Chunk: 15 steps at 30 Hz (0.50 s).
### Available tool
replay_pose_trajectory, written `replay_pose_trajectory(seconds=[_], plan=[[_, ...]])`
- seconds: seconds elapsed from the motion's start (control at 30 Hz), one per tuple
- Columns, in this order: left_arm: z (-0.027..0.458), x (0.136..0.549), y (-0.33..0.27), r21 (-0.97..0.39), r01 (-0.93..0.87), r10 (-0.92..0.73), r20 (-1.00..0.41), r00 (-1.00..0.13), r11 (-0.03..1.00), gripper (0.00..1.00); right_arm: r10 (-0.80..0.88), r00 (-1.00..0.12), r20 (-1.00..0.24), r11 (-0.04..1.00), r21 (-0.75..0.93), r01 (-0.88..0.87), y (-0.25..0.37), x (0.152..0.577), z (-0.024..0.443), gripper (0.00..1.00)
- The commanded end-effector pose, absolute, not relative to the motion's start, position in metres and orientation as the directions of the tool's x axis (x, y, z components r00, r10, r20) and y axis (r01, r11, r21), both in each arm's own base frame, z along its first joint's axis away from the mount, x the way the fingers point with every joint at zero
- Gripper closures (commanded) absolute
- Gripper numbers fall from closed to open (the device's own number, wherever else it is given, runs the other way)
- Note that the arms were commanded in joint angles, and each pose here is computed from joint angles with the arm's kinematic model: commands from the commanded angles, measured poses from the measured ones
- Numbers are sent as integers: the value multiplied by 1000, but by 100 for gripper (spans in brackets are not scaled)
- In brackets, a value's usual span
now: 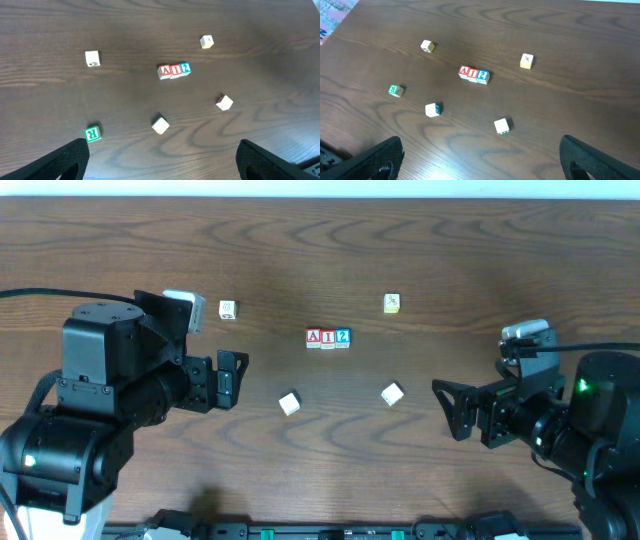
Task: Spell out Ai2
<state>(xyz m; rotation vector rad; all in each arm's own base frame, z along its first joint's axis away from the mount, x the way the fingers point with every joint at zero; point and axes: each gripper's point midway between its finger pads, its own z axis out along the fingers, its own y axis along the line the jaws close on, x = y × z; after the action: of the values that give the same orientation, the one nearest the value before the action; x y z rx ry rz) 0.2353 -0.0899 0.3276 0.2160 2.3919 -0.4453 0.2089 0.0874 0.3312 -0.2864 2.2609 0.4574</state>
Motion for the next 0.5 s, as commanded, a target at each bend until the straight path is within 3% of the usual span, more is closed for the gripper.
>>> replay_pose_trajectory(seconds=[0.0,0.3,0.47], plan=[[329,236,-74,-169,239,63,-679,-732,956,5,-65,-657,-751,912,222,-344,86,209,331,1],[352,204,-15,-43,26,-17,-776,-631,999,5,-65,-657,-751,912,222,-344,86,209,331,1],[327,188,9,-42,-91,-88,-794,-602,995,4,-65,-657,-751,912,222,-344,86,209,331,1]])
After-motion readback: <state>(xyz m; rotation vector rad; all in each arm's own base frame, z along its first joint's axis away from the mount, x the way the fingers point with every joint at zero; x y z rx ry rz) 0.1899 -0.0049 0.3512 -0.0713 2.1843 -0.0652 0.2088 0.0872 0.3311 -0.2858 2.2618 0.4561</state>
